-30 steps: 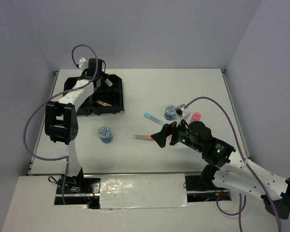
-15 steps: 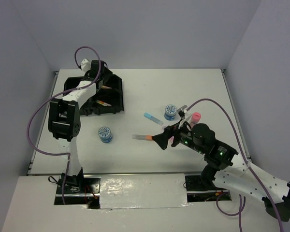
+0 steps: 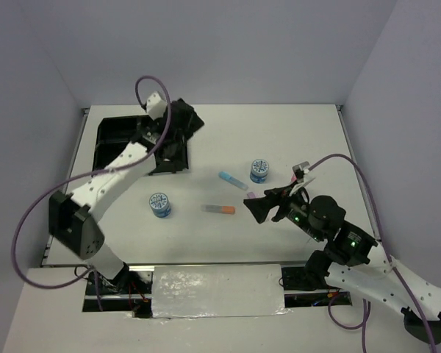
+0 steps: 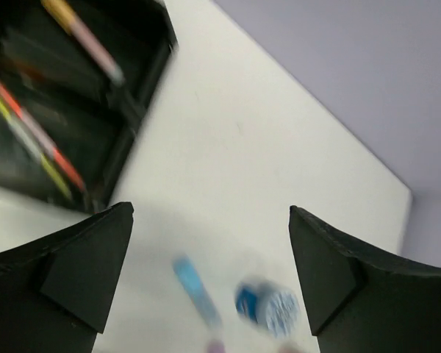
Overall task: Sort the stationery into containers
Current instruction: Pick up the stationery from the center of the board.
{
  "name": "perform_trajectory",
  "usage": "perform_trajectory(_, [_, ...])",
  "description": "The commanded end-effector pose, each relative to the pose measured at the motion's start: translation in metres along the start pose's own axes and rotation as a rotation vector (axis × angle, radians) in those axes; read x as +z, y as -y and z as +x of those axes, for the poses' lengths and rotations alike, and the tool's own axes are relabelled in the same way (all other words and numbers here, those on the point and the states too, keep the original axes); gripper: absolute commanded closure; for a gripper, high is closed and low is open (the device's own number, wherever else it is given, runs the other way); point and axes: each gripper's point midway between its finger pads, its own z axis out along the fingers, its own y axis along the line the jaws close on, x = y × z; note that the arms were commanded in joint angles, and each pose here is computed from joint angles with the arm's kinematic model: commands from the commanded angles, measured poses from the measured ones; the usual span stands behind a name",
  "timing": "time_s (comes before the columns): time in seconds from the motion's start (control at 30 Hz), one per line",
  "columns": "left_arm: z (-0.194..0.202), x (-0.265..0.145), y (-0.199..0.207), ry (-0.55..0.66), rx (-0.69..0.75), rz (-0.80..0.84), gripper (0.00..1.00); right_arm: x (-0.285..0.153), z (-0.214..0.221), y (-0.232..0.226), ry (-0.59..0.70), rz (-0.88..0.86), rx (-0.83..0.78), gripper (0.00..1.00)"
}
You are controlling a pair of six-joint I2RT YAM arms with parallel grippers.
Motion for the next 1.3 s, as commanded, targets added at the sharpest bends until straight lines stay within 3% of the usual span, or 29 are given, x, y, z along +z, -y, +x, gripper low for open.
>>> perform_trajectory(0.0, [0.043, -0.06, -0.051, -0.044, -0.042, -0.156, 0.01, -0.013, -0.017, 0.023, 0.09, 0.134, 0.058, 0.0])
perform_trajectory(0.17, [0.134, -0.109, -0.072, -0.123, -0.105, -0.17, 0.04, -0.022, -0.021, 0.037, 0.079, 0.23, 0.062, 0.0])
perform_trajectory(0.23, [0.168, -0.119, -0.08, -0.179, -0.05, -0.223, 0.06, -0.025, -0.022, 0.039, 0.076, 0.245, 0.067, 0.0])
perform_trajectory(0.37, [0.215, -0.113, -0.072, -0.277, -0.01, -0.265, 0.08, -0.029, -0.022, 0.034, 0.087, 0.206, 0.083, 0.0])
perform_trajectory(0.6, [0.263, -0.093, -0.075, -0.362, 0.002, -0.307, 0.12, -0.035, -0.018, 0.037, 0.093, 0.2, 0.087, 0.0])
perform_trajectory(0.93, [0.301, -0.064, -0.09, -0.434, 0.045, -0.416, 0.22, -0.034, -0.016, 0.037, 0.101, 0.188, 0.076, 0.0])
perform_trajectory(1.0, [0.306, -0.06, -0.1, -0.455, 0.059, -0.456, 0.29, -0.033, -0.015, 0.037, 0.1, 0.183, 0.076, 0.0])
perform_trajectory(1.07, [0.307, -0.06, -0.106, -0.47, 0.069, -0.475, 0.47, -0.033, -0.014, 0.037, 0.099, 0.18, 0.075, 0.0])
perform_trajectory(1.13, [0.308, -0.062, -0.109, -0.478, 0.082, -0.481, 0.53, -0.034, -0.015, 0.036, 0.103, 0.18, 0.074, 0.0])
perform_trajectory(1.27, [0.309, -0.064, -0.126, -0.511, 0.087, -0.479, 0.84, -0.035, -0.017, 0.034, 0.11, 0.166, 0.078, 0.0])
